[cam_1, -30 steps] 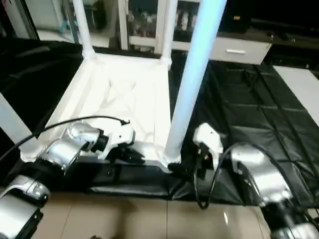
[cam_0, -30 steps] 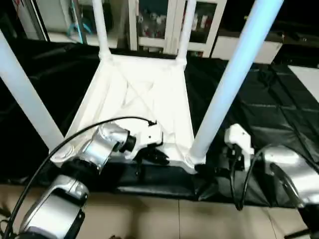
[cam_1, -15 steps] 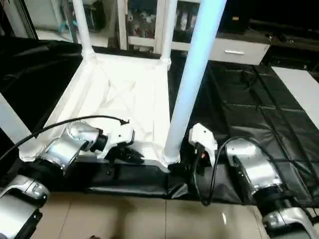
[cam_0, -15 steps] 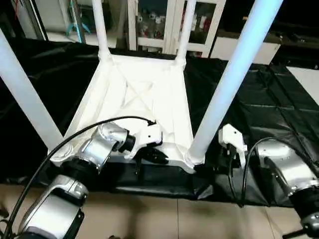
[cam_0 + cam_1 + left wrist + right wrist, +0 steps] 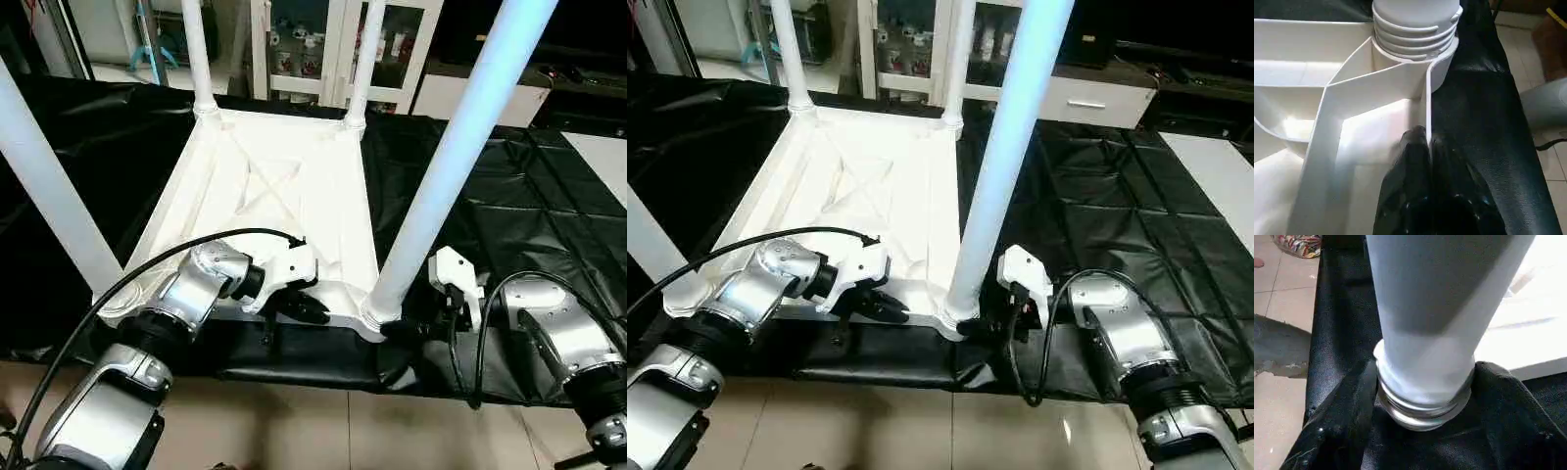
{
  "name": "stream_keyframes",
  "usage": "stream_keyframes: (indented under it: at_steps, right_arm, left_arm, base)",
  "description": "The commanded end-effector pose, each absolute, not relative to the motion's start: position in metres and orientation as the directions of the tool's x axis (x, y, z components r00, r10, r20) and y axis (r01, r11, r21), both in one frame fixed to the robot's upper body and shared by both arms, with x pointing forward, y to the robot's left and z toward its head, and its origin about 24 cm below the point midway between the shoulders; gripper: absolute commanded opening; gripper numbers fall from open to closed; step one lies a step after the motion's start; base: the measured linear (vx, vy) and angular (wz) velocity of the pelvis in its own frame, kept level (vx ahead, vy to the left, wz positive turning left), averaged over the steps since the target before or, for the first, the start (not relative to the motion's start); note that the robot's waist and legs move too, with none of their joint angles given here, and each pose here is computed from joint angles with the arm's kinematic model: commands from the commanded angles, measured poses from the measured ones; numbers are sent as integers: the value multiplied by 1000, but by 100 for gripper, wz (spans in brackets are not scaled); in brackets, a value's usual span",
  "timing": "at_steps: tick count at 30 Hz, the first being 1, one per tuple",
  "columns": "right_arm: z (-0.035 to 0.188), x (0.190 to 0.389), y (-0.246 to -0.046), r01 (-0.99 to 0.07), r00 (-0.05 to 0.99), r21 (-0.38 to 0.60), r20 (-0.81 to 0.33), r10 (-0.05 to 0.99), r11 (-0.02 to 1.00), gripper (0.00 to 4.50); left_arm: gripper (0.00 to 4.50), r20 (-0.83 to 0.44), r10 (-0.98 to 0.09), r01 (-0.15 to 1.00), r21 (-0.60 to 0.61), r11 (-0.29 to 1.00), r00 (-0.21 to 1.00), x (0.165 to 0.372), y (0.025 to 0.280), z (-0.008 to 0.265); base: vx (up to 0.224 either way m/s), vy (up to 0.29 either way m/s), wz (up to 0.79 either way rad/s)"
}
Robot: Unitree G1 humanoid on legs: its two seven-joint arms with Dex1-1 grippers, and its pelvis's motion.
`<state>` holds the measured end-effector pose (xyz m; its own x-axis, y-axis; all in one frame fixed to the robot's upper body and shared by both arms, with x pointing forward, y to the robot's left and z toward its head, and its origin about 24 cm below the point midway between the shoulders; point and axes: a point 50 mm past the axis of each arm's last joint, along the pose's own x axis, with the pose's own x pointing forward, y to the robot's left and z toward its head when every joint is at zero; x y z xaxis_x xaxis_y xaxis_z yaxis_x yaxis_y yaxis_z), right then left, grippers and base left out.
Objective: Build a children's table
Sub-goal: Rotate leg to tighten
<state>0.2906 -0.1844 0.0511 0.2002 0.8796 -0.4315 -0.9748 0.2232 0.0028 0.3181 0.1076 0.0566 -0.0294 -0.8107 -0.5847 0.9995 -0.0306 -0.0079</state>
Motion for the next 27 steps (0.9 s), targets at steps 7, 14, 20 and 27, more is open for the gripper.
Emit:
stream_keyframes:
  at_steps: [7,14,20,27]
  right_arm:
    - [34,300,-190,-864,450,-6,-460,766,504,270]
    - [18,314,-172,-619,702,5,-444,557,785,249]
    - [11,330,-134,-371,865,-90,-396,309,924,196]
    - [24,331,-101,-439,869,-30,-269,416,898,133]
  left_arm:
    - [0,-587,-806,996,-3,94,74,326,95,50]
    - [0,-520,-780,935,128,332,348,353,66,63]
    - [0,-428,-662,785,252,566,615,371,37,75]
    - [0,-401,-649,762,294,577,646,371,32,75]
  base:
    - [0,0,0]
    - [0,0,0]
    - [0,0,0]
    - [0,0,0]
